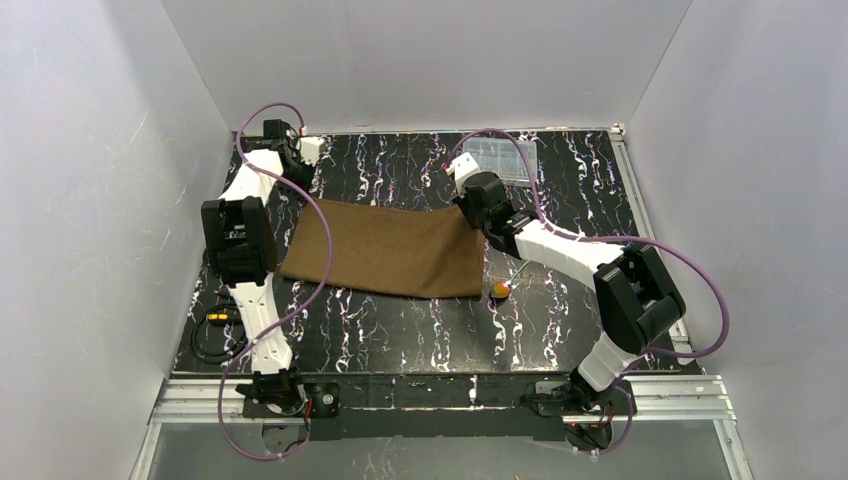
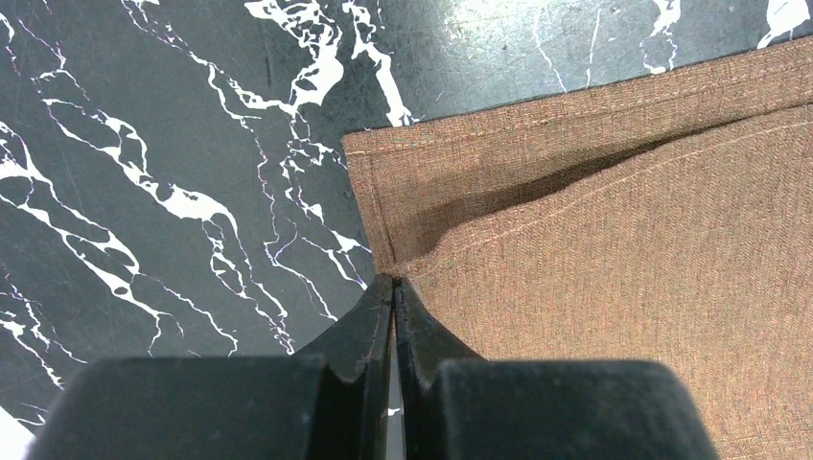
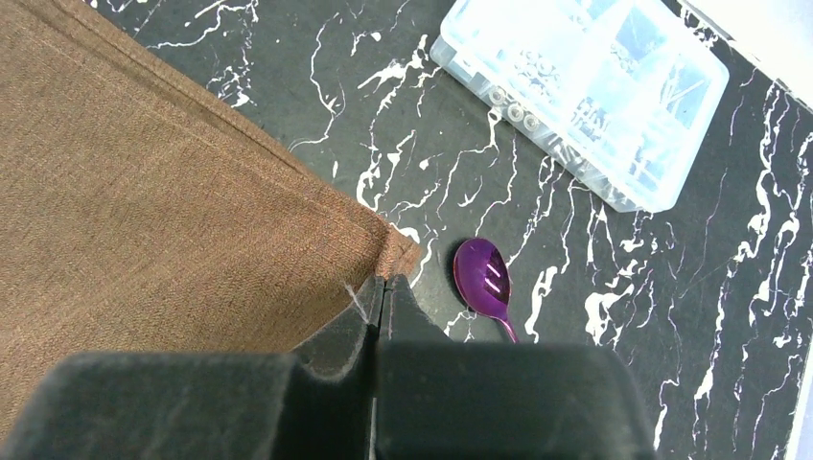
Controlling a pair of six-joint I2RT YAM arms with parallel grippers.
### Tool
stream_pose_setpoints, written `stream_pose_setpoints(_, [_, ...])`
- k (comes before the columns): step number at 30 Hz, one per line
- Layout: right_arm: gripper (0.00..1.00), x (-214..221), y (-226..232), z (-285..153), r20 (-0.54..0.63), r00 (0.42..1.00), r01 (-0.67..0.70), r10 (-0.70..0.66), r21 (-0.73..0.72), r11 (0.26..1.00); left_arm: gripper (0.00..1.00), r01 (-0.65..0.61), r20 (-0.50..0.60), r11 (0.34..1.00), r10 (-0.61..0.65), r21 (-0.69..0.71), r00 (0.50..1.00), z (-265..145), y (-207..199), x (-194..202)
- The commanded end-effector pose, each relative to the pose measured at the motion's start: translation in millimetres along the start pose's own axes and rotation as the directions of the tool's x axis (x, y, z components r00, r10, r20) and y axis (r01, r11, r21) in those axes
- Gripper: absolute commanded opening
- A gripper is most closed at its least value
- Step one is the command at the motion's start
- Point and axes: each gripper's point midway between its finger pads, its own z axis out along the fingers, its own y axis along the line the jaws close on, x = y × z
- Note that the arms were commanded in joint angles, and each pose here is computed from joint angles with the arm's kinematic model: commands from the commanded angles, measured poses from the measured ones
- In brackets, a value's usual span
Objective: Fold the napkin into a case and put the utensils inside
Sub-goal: Fold and flatten the napkin at the center of the board.
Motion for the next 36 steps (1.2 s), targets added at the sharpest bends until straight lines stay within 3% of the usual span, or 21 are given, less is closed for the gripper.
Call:
stream_pose_setpoints(1, [0.01, -55.4, -16.6, -20.9, 0.144, 0.989, -0.047, 0.045, 0.014, 0.999, 0.00, -0.012, 0.102, 1.000, 0.014, -0.023, 0.995, -37.3, 0.8, -28.3])
stream_pose_setpoints(6, [0.01, -53.3, -22.7, -14.6, 0.125, 0.992, -0.028, 0.022, 0.046, 0.999, 0.00, -0.006, 0.106, 0.999, 0.010, -0.036, 0.994, -32.3, 6.0, -30.0])
stream_pose_setpoints(25, [0.01, 20.3, -18.5, 67.9, -0.112, 0.994, 0.003, 0.002, 0.049, 0.999, 0.00, -0.002, 0.043, 0.997, 0.005, -0.073, 0.999, 12.8, 19.2, -18.8])
stream_pose_setpoints(27, [0.12, 24.8, -18.0, 73.2, -0.135, 0.991, -0.001, 0.007, 0.047, 0.999, 0.00, -0.005, 0.038, 0.997, 0.008, -0.080, 0.999, 13.9, 20.1, -18.3])
stream_pose_setpoints(28, [0.24, 26.9, -16.6, 76.7, -0.143, 0.990, -0.002, 0.009, 0.045, 0.999, 0.01, -0.005, 0.035, 0.996, 0.008, -0.089, 0.999, 14.1, 21.8, -17.8])
stream_pose_setpoints(31, [0.46, 29.0, -19.7, 77.9, -0.169, 0.985, -0.009, 0.020, 0.069, 0.998, 0.21, -0.004, 0.042, 0.994, 0.008, -0.112, 0.999, 8.2, 24.4, -19.9])
stream_pose_setpoints(33, [0.55, 18.8, -26.0, 75.4, -0.151, 0.988, -0.025, 0.040, 0.097, 0.995, 0.31, -0.007, 0.056, 0.991, 0.015, -0.130, 0.998, -1.9, 26.0, -23.9])
stream_pose_setpoints(36, [0.58, -8.1, -39.4, 61.8, -0.100, 0.992, -0.056, 0.071, 0.142, 0.988, 0.45, -0.028, 0.089, 0.988, 0.041, -0.149, 0.995, -24.5, 27.3, -31.9])
